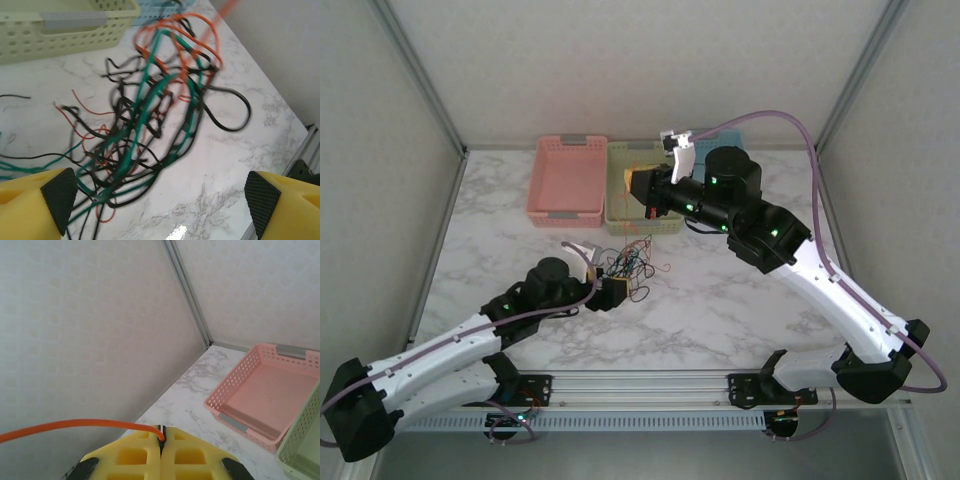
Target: Untangle the cables
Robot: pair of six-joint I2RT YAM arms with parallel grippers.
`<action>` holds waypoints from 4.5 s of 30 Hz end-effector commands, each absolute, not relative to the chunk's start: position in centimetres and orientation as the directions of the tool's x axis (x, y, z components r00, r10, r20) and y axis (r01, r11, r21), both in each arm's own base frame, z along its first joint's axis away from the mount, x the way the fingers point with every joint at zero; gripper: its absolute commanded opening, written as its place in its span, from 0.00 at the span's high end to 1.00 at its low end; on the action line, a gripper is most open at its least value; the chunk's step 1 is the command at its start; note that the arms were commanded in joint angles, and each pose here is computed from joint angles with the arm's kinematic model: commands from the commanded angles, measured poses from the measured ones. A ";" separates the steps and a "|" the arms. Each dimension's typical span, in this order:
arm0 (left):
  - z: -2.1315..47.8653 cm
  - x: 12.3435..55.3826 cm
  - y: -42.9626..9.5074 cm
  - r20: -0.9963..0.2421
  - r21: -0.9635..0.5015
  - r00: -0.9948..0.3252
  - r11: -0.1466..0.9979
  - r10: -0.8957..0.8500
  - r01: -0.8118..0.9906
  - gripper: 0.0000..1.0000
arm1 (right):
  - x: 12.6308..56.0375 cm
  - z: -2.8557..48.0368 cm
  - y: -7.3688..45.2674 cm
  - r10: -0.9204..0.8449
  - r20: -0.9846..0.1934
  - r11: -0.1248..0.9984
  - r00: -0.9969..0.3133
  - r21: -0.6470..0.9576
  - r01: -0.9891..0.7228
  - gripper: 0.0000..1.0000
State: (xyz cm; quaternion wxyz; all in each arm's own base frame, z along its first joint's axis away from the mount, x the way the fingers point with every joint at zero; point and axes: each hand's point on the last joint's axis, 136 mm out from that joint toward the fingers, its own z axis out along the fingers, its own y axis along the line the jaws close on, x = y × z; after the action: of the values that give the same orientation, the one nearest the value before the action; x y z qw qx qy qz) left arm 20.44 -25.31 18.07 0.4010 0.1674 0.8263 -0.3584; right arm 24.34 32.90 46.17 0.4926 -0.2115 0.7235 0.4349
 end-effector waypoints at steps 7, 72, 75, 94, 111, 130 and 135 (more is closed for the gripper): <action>18.8 21.8 -26.6 -0.860 -0.358 -0.511 0.705 0.007 0.612 0.20 | 24.0 48.9 32.6 0.174 -0.897 0.496 -0.406 0.435 -0.751 1.00; 17.2 22.6 -18.7 -0.830 -0.195 -0.558 0.923 0.025 0.331 1.00 | 25.1 63.6 0.7 -0.067 -0.970 0.964 0.234 -0.002 0.267 1.00; 16.7 23.0 -17.3 -0.826 -0.175 -0.564 0.948 0.006 0.266 1.00 | 23.9 64.8 -0.2 -0.055 -0.961 0.961 0.270 0.023 0.277 1.00; 20.0 23.2 -14.4 -0.832 -0.126 -0.555 0.974 -0.001 0.187 1.00 | 26.1 57.1 8.2 0.204 -0.979 0.962 -0.014 0.203 -0.181 1.00; 22.6 22.0 -13.2 -0.826 -0.070 -0.559 0.973 0.068 0.221 1.00 | 37.8 53.5 22.5 0.321 -0.904 0.773 -0.283 0.423 -0.473 1.00; 23.7 20.8 -13.3 -0.814 -0.081 -0.573 0.957 0.098 0.279 1.00 | 45.9 51.3 28.5 0.288 -0.903 0.743 -0.319 0.421 -0.520 1.00; 23.8 20.7 -12.8 -0.818 -0.070 -0.567 0.960 0.099 0.269 1.00 | 48.0 47.7 29.9 0.258 -0.889 0.750 -0.378 0.431 -0.501 1.00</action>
State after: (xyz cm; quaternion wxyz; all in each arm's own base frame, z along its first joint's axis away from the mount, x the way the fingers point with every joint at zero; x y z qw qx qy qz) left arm 20.94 -13.32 22.62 0.4435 0.1038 0.8855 -0.0919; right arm 46.77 29.01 49.10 0.5614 -0.0809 0.7523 0.3352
